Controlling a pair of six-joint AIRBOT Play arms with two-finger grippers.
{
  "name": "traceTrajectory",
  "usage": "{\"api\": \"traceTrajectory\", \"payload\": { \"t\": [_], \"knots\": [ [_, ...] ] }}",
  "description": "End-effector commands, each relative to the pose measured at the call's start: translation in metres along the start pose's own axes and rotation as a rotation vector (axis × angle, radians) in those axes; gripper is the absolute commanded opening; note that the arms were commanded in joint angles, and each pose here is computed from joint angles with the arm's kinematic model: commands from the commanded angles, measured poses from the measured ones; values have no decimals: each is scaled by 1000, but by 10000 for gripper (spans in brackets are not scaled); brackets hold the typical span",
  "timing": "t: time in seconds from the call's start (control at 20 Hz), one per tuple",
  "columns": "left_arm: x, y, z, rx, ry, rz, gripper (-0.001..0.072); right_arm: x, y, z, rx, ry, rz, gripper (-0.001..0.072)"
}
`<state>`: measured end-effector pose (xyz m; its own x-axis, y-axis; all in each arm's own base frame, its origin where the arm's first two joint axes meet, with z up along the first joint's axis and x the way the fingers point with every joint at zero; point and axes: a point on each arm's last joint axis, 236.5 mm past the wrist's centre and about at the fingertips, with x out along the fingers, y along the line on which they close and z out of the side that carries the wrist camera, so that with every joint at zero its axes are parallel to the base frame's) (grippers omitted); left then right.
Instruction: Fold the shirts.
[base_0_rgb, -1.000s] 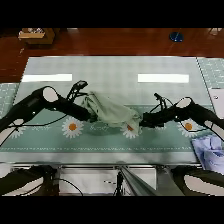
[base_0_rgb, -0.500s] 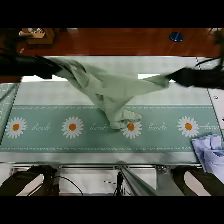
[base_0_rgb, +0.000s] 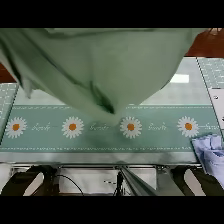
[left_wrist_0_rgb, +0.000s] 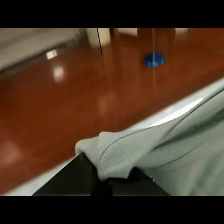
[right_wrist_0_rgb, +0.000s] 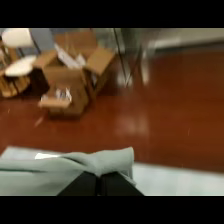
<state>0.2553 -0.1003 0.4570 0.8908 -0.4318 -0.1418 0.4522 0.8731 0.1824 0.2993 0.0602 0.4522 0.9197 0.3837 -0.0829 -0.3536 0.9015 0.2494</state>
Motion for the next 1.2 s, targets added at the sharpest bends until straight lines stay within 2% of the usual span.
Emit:
{"api": "traceTrajectory", "payload": {
  "t": [0.0,0.15,0.3,0.5,0.65,0.85,0.9,1.15],
  "knots": [
    [-61,-35,62,66,-194,-28,33,-42,46,60,-86,-170,17,23],
    [-92,-53,79,38,-258,-46,32,-77,74,96,-169,-291,0,23],
    [-98,-70,50,-17,-136,-100,32,-96,75,107,-231,-326,-76,23],
    [-90,-84,-5,-114,108,-171,32,-71,24,75,-231,-143,-201,22],
    [-69,-79,-31,-174,198,-193,33,-15,-24,68,-161,-74,-184,22],
    [-13,-65,-95,-308,404,-243,33,90,-70,17,98,102,31,22],
    [2,-62,-115,-347,463,-256,33,114,-82,-1,135,151,44,22],
    [82,-47,-224,-492,721,-322,33,241,-88,-149,180,480,86,22]
  ]
}}
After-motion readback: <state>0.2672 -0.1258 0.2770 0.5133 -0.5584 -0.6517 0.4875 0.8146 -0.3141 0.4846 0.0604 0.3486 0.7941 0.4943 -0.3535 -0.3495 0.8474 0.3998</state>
